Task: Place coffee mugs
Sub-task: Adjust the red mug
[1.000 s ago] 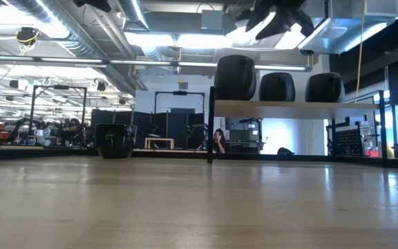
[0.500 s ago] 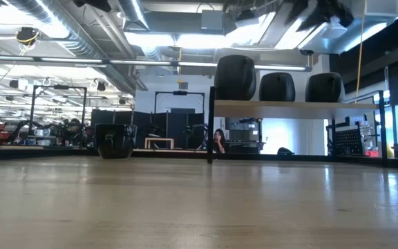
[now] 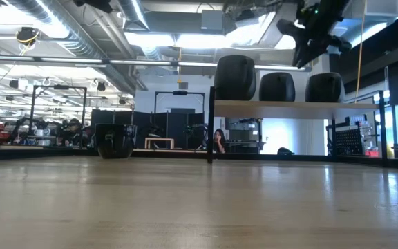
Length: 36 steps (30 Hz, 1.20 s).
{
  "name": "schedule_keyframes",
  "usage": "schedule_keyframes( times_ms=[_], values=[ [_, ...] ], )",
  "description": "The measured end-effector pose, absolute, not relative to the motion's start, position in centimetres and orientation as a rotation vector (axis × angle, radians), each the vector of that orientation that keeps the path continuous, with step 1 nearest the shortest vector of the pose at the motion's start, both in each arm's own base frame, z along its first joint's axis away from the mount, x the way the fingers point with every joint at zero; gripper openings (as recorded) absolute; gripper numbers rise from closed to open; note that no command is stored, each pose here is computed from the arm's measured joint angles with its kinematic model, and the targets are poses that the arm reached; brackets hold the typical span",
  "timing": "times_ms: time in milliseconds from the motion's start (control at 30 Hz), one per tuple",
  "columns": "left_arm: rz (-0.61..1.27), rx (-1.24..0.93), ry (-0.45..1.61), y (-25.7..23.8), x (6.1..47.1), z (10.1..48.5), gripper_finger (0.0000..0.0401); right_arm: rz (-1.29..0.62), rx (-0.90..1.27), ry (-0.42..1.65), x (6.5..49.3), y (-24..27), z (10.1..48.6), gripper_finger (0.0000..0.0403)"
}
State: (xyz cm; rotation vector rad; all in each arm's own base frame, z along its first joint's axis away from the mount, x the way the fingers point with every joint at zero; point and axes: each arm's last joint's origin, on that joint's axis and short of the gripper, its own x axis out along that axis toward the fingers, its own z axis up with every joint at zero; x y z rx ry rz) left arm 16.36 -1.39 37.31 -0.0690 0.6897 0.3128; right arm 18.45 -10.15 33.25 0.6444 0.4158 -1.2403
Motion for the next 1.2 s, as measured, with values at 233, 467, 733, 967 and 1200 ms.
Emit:
schedule_keyframes(
  times_ms=[233, 467, 733, 967, 1200],
  values=[
    [0.315, -0.069, 0.689, -1.4, 16.4, 37.3, 0.0141, -1.264, 0.648, 0.455, 18.8, -11.7, 32.5, 0.0009],
    [0.320, -0.067, 0.688, -1.4, 16.4, 37.3, 0.0141, -1.258, 0.633, 0.505, 20.2, -12.4, 31.4, 0.0016],
    [0.321, -0.066, 0.688, -1.4, 16.4, 37.3, 0.0141, -1.237, 0.619, 0.496, 20.7, -12.6, 31.3, 0.0016],
    [0.321, -0.067, 0.688, -1.4, 16.4, 37.3, 0.0141, -1.198, 0.615, 0.485, 21.0, -12.6, 31.5, 0.0017],
    [0.321, -0.067, 0.687, -1.4, 16.4, 37.3, 0.0141, -1.155, 0.612, 0.461, 21.3, -12.7, 31.7, 0.0017]
  ],
)
